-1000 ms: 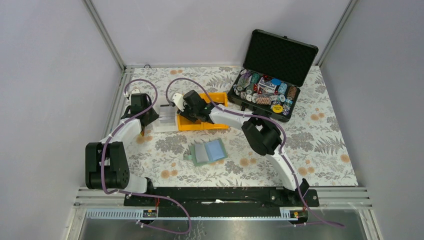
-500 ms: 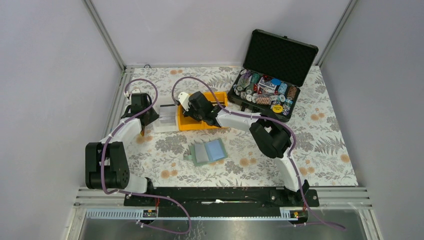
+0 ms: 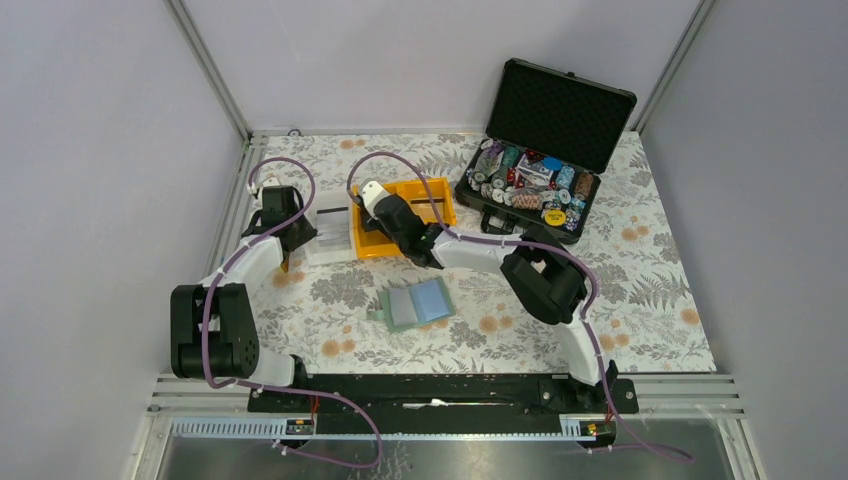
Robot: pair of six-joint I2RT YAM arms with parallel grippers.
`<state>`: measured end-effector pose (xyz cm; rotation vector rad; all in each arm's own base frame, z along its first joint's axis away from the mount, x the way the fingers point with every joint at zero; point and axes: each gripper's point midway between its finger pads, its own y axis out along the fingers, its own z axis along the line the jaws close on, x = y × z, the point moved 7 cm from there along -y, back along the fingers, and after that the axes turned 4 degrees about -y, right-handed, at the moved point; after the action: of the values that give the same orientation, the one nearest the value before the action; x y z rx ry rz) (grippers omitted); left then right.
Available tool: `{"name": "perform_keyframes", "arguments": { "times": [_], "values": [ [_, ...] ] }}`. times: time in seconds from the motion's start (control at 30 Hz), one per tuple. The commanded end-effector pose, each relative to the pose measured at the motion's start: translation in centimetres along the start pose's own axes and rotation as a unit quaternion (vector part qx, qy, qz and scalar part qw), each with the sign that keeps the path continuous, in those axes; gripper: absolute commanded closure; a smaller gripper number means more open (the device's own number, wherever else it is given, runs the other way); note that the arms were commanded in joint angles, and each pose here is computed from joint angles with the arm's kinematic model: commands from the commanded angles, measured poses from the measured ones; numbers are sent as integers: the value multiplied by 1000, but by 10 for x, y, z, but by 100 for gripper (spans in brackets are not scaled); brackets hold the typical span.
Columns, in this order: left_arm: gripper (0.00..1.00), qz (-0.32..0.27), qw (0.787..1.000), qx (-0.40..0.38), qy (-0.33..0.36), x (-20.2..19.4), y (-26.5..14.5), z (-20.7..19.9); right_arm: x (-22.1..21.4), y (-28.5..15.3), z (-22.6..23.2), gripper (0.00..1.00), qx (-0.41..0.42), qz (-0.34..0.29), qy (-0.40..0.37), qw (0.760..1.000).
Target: Put the credit cards into the card holder
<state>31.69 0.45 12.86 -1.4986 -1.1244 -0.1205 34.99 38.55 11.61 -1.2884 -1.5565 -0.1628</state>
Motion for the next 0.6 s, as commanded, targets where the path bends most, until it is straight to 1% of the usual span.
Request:
{"name": "perform_keyframes", "arguments": {
  "times": [0.0, 0.1, 0.2, 0.33, 0.37, 0.43, 0.5, 0.57],
  "values": [
    [86, -77, 996, 25, -28, 35, -9, 1, 2, -8, -16, 100, -128, 17, 33, 991],
    [86, -82, 996, 23, -31, 37, -12, 1, 8, -14, -17, 100, -133, 7, 63, 989],
    [86, -85, 996, 20, -34, 38, -14, 0, 13, -17, -14, 100, -113, 1, 78, 991],
    [85, -85, 996, 16, -34, 39, -14, 0, 18, -20, -12, 100, -96, 10, 98, 991],
    [82, -86, 996, 13, -34, 39, -16, -1, 20, -21, -12, 100, -90, 10, 106, 990],
    [73, -91, 995, 3, -34, 40, -20, -3, 21, -26, -13, 100, -77, 9, 128, 989],
    [59, -97, 995, -7, -36, 41, -25, -4, 24, -32, -15, 100, -67, 5, 167, 984],
    [48, -104, 994, -20, -38, 44, -32, -6, 25, -37, -21, 100, -59, 0, 196, 979]
  ]
}}
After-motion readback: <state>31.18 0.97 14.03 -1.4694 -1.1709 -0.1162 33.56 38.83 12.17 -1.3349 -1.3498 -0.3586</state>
